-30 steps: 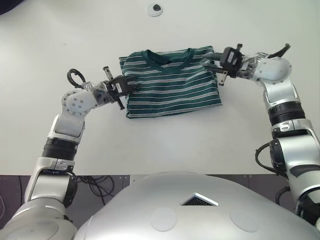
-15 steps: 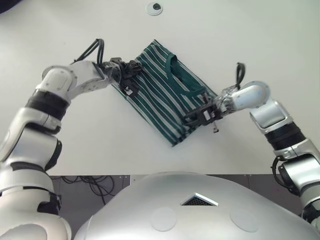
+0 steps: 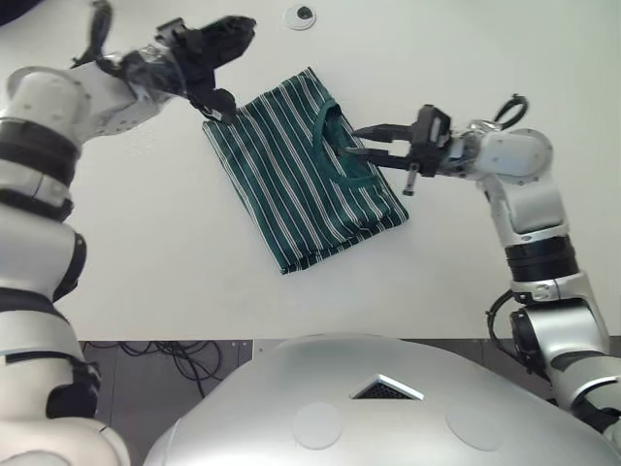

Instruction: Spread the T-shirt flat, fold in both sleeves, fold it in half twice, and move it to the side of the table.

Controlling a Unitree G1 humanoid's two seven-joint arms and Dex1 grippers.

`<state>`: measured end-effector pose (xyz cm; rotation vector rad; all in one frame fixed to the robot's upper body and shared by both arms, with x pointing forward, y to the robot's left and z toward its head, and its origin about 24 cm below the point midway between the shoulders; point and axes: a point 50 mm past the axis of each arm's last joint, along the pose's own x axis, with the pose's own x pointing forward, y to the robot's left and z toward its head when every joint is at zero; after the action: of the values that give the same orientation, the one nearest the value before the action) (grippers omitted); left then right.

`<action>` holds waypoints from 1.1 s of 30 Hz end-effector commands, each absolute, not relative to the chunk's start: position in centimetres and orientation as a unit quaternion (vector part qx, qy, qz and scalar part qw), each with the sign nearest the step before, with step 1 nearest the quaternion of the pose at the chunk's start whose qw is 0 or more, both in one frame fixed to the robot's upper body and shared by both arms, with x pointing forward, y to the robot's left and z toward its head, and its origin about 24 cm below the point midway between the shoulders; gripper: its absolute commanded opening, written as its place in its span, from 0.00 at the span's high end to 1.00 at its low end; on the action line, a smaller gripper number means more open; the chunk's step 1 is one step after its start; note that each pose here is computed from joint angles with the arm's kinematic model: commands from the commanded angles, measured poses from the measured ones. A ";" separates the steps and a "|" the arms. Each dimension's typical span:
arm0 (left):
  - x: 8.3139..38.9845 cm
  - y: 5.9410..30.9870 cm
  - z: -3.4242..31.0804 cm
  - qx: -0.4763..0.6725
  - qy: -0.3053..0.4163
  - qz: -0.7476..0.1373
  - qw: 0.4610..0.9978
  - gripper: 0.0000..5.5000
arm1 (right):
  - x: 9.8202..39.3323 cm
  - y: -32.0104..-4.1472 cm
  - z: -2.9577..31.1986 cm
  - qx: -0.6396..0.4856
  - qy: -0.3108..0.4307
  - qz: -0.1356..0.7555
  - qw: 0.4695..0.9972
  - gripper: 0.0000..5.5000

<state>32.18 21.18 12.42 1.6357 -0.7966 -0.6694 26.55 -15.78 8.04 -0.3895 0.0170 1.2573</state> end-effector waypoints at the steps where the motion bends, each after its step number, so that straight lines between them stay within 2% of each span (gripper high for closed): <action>1: 22.1 23.0 9.1 0.511 -0.231 -0.408 0.721 0.79 | 23.2 -21.5 7.8 -0.202 0.030 0.574 0.793 0.77; 3: 16.0 23.7 6.5 0.434 -0.128 -0.476 0.754 0.73 | 20.5 -22.9 7.2 -0.214 0.046 0.588 0.779 0.69; 5: 12.5 23.8 5.5 0.390 -0.058 -0.504 0.769 0.68 | 18.6 -23.2 6.4 -0.234 0.058 0.600 0.763 0.64; 8: 10.3 23.7 3.7 0.405 -0.007 -0.518 0.753 0.62 | 17.2 -22.6 5.0 -0.286 0.044 0.614 0.734 0.56; 11: 9.3 23.4 2.5 0.418 0.001 -0.518 0.746 0.56 | 16.6 -21.9 4.3 -0.319 0.012 0.619 0.717 0.49; 14: 8.6 22.2 2.2 0.429 -0.015 -0.524 0.736 0.56 | 16.4 -21.2 3.8 -0.363 -0.028 0.615 0.700 0.49; 20: 9.4 20.0 1.8 0.463 -0.070 -0.510 0.722 0.56 | 17.1 -19.3 2.3 -0.425 -0.081 0.604 0.669 0.49; 33: 11.5 18.6 1.4 0.491 -0.095 -0.499 0.707 0.56 | 19.6 -17.2 0.3 -0.478 -0.078 0.585 0.651 0.49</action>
<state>11.18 18.17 1.92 1.0457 -0.2509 -1.0888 19.85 -16.90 1.86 -1.0312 -0.2890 1.2683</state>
